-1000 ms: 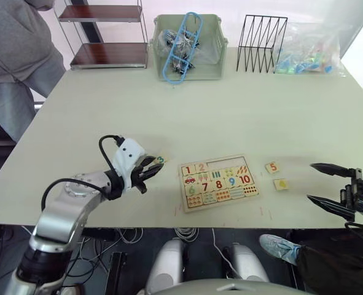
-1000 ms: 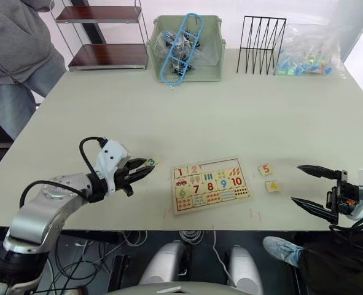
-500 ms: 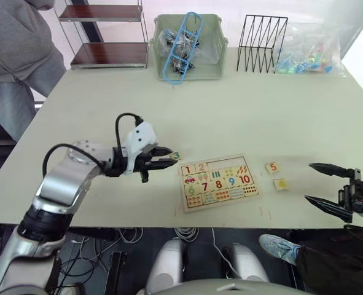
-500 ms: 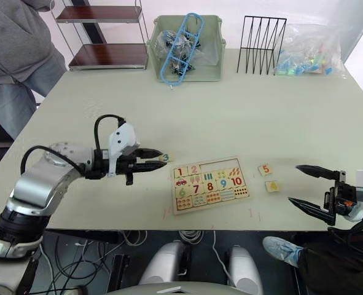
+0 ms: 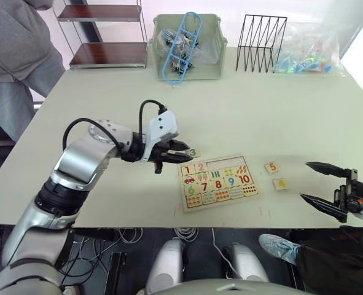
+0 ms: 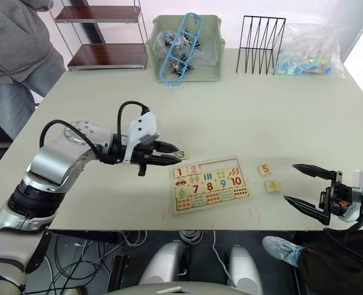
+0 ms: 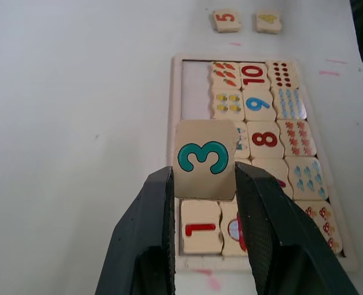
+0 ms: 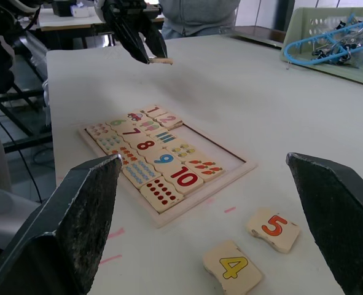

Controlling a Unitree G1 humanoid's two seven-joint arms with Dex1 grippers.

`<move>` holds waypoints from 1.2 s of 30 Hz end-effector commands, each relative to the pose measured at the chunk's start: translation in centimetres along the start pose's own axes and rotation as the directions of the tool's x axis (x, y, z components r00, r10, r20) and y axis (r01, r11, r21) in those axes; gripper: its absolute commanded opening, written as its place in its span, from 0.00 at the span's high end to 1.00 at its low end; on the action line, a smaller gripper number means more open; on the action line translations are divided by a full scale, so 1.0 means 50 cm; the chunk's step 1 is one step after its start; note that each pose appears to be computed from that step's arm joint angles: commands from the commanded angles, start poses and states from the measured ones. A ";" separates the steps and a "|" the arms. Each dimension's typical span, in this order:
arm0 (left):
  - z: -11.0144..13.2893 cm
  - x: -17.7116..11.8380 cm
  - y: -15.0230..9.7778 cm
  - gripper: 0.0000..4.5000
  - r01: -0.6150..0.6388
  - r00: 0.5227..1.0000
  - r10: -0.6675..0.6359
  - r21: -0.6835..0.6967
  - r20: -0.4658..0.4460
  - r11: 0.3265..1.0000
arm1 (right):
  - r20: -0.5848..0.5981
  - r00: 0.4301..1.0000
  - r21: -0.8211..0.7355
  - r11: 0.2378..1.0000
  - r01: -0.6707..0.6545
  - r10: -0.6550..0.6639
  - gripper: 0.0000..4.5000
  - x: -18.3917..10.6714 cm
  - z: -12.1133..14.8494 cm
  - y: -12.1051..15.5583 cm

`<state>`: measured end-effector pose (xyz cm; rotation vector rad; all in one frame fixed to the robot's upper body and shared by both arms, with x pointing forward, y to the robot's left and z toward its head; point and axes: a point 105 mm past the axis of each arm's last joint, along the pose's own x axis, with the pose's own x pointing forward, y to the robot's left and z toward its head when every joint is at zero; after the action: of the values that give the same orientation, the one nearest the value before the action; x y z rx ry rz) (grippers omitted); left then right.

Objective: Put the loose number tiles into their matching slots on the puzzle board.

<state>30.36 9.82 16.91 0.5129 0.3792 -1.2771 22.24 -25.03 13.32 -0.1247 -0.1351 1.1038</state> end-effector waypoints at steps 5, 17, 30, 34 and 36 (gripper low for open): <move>0.025 0.035 0.012 0.79 -0.004 0.999 0.004 0.020 -0.033 1.000 | 0.027 1.000 -0.047 0.999 0.001 0.000 0.00 0.007 0.019 0.003; 0.030 0.084 0.009 0.79 0.035 0.987 -0.017 0.115 -0.157 0.993 | 0.040 0.999 -0.059 0.998 0.015 -0.013 0.00 0.014 0.020 0.009; 0.034 0.126 0.003 0.79 0.079 0.940 -0.002 0.213 -0.341 0.974 | 0.060 0.998 -0.067 0.997 0.029 -0.025 0.00 0.023 0.014 0.013; 0.033 0.137 0.006 0.79 0.078 0.926 0.010 0.215 -0.378 0.973 | 0.064 0.997 -0.070 0.997 0.036 -0.032 0.00 0.024 0.015 0.015; 0.033 0.141 0.005 0.79 0.075 0.921 0.014 0.212 -0.389 0.974 | 0.065 0.997 -0.071 0.997 0.039 -0.035 0.00 0.024 0.015 0.016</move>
<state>32.27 3.57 13.91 0.9403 0.5937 -1.2647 22.18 -23.86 13.24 -0.1227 -0.2002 1.0621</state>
